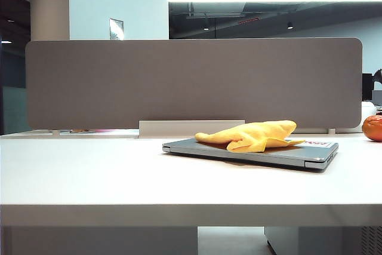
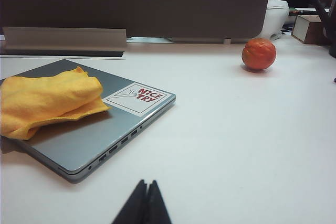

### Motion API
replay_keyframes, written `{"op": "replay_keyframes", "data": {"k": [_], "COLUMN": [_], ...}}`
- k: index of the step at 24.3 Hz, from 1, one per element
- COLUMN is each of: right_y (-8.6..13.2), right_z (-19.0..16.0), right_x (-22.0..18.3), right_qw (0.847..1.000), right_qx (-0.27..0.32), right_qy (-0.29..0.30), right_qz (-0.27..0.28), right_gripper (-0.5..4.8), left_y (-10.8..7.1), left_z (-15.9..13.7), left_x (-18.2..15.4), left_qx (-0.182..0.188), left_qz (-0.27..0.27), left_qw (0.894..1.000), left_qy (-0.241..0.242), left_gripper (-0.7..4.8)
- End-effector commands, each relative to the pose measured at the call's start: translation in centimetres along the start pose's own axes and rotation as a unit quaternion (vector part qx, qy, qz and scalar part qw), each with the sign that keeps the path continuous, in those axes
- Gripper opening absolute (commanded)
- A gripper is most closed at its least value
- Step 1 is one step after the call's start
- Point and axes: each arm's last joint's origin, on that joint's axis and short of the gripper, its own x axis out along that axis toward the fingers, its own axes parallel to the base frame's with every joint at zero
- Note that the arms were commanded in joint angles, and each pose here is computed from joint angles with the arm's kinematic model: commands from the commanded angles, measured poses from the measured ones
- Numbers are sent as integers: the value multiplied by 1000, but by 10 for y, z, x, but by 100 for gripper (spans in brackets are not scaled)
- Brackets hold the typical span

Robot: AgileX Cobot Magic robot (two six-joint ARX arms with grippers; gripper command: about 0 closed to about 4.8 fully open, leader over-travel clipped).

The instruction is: Pick up the yellow rag and put it over the laptop.

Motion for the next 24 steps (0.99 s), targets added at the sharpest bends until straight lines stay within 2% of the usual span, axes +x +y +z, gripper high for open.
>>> {"op": "replay_keyframes", "data": {"k": [1, 6, 14, 24], "right_y": [0, 0, 0, 0], "right_z": [0, 0, 0, 0], "right_x": [0, 0, 0, 0], "right_qw": [1000, 1000, 1000, 1000], "right_qx": [-1, -1, -1, -1], "right_qy": [-4, -4, -4, -4], "right_qz": [-1, -1, -1, -1], "right_gripper": [0, 0, 0, 0], "left_y": [2, 2, 0, 3], "left_z": [-14, -41, -62, -64], "left_x": [-2, -9, -11, -14], "left_qx": [0, 2, 3, 0], "left_qz": [18, 29, 30, 68], "left_qw": [998, 996, 995, 993], "left_qy": [-53, -84, -95, -95], "left_gripper": [-5, -5, -5, -5]}}
